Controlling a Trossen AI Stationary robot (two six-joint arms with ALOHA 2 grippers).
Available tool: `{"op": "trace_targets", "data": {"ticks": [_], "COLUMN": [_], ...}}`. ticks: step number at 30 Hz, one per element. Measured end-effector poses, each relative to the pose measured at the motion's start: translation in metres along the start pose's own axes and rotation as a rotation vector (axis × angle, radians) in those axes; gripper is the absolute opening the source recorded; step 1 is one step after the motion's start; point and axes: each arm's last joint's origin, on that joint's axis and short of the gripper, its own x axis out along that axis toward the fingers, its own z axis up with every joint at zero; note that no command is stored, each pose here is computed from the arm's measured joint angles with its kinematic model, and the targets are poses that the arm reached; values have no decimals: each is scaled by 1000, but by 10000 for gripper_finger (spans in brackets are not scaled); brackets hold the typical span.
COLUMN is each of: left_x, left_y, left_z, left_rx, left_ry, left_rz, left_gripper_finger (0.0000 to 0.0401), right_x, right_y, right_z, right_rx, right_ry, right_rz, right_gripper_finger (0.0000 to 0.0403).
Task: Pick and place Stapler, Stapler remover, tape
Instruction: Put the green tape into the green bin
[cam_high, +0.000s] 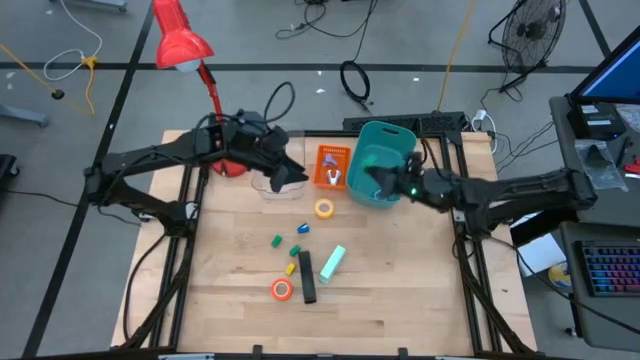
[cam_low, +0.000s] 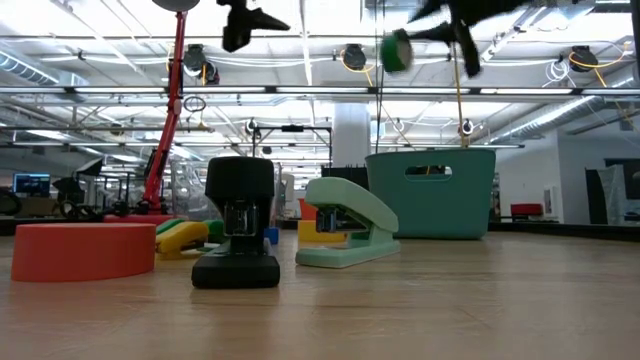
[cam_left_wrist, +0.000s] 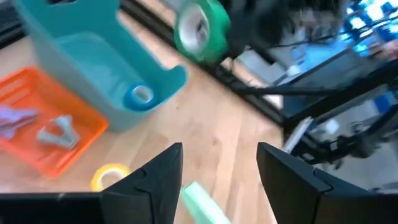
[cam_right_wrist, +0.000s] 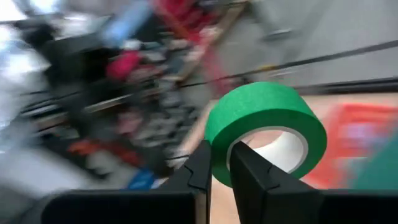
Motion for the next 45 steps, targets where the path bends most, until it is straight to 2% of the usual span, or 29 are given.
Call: {"op": "trace_targets", "data": {"ticks": [5,12,15,20,24,28,33,45], "left_x": [-5,-2,-1,-1,0,0,1,1], "left_y": [-10,-22,-24,-27,-28,-31,-35,-37], "left_z": [-11,-23,-27,-31,-34,-37,-40,-41], "left_rx": [13,27,27,24,27,33,45,53], "left_ry": [36,77,98,112,126,138,137,131], "left_rz": [57,78,98,121,137,134,144,153], "left_gripper_finger": [209,209,209,209,209,209,209,209], "right_x": [2,29,44,70,91,105,105,112], "right_y": [-40,-83,-92,-93,-92,-96,-107,-121], "right_z": [25,35,39,52,57,48,35,23], "right_rx": [-6,38,23,-102,-176,-192,-207,-247], "right_ry": [8,187,282,434,551,664,771,865], "right_rz": [-252,-383,-457,-631,-722,-771,-863,-918], "right_gripper_finger": [28,28,28,28,28,28,30,28]}}
